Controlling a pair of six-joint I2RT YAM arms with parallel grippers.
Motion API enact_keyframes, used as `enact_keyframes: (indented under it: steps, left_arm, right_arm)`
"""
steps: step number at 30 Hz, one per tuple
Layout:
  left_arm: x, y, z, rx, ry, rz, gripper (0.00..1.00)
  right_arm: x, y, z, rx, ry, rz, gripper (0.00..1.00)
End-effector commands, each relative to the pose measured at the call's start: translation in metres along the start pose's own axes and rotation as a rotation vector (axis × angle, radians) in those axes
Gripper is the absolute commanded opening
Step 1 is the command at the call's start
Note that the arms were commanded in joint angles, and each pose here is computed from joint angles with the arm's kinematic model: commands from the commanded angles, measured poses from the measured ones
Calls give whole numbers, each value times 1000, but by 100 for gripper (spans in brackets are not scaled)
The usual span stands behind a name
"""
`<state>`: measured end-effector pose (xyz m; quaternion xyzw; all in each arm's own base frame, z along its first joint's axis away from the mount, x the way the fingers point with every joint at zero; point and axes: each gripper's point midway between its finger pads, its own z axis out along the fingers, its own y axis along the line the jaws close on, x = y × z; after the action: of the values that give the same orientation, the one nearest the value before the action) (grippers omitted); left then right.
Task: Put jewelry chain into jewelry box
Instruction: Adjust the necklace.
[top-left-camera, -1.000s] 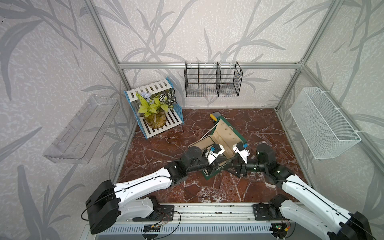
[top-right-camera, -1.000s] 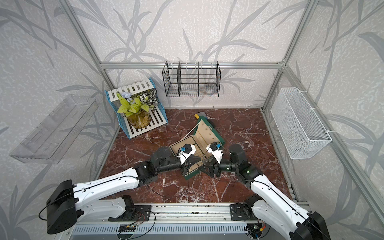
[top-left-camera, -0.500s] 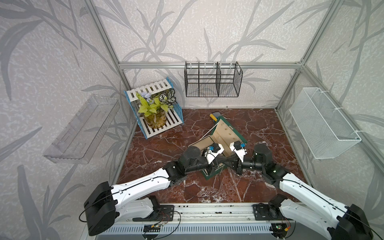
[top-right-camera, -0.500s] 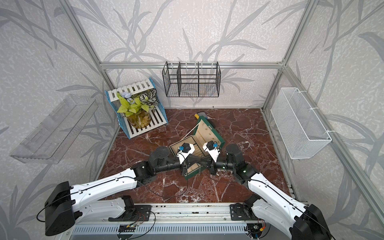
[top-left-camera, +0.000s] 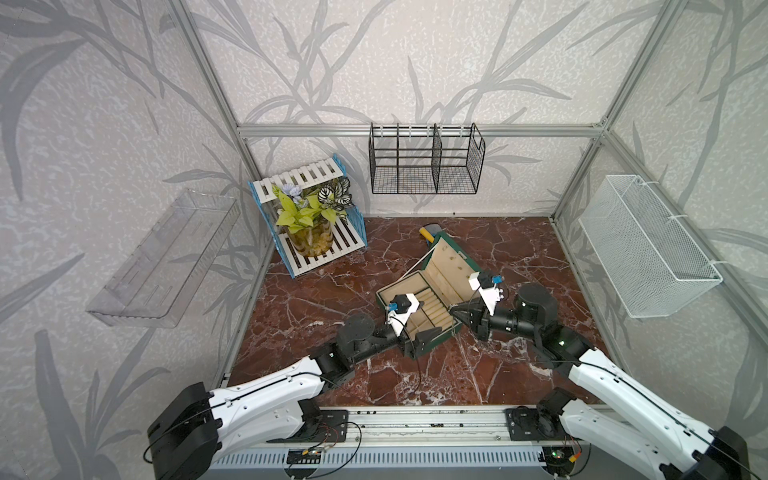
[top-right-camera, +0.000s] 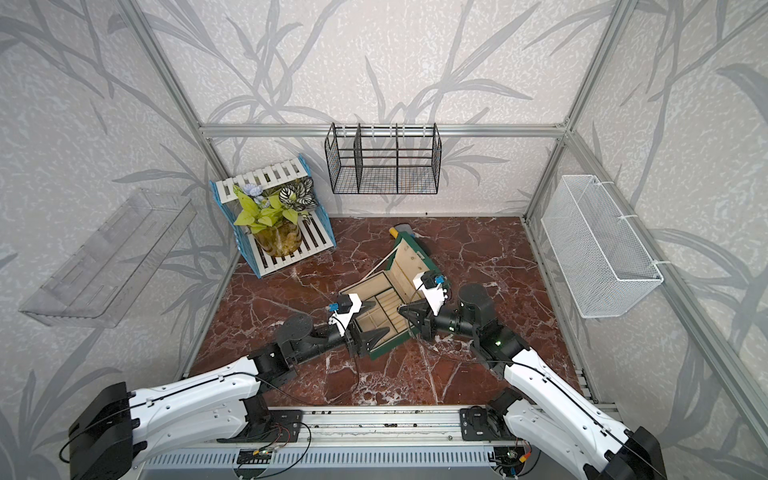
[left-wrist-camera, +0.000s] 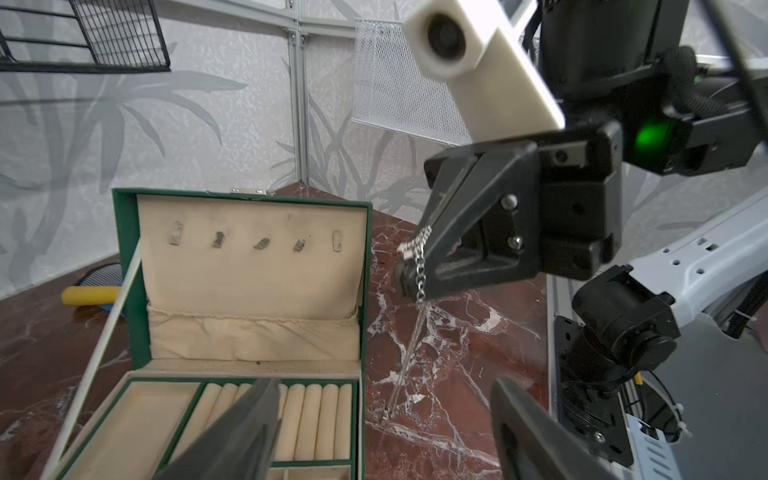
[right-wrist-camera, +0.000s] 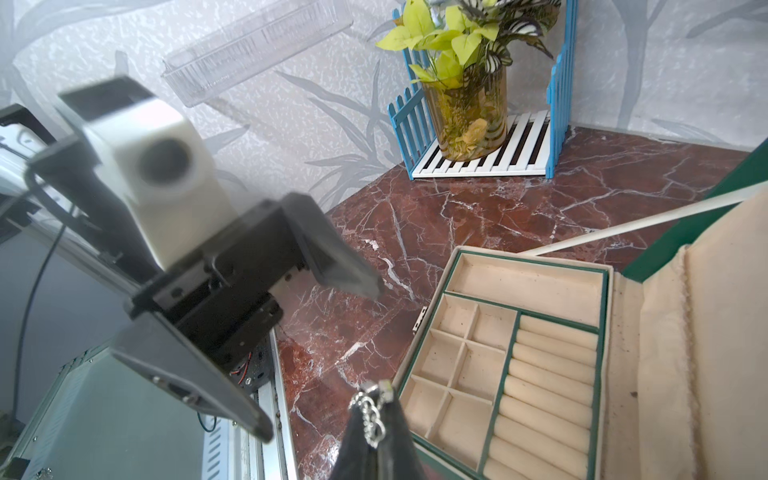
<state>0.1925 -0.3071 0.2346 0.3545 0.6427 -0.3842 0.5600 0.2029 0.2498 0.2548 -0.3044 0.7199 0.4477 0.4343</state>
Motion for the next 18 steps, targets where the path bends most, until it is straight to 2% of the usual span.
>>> enact_keyframes:
  steps: [1,7,18]
  left_arm:
    - [-4,-5,8,44,-47,48,74]
    - [12,-1,28,58,-18,67,63]
    - [24,-12,51,156,-3,42,54]
  right_arm:
    - [-21,6,-6,14,-39,24,0]
    - [-42,12,-9,12,-77,32,0]
    - [-55,21,-15,-11,-103,29,0]
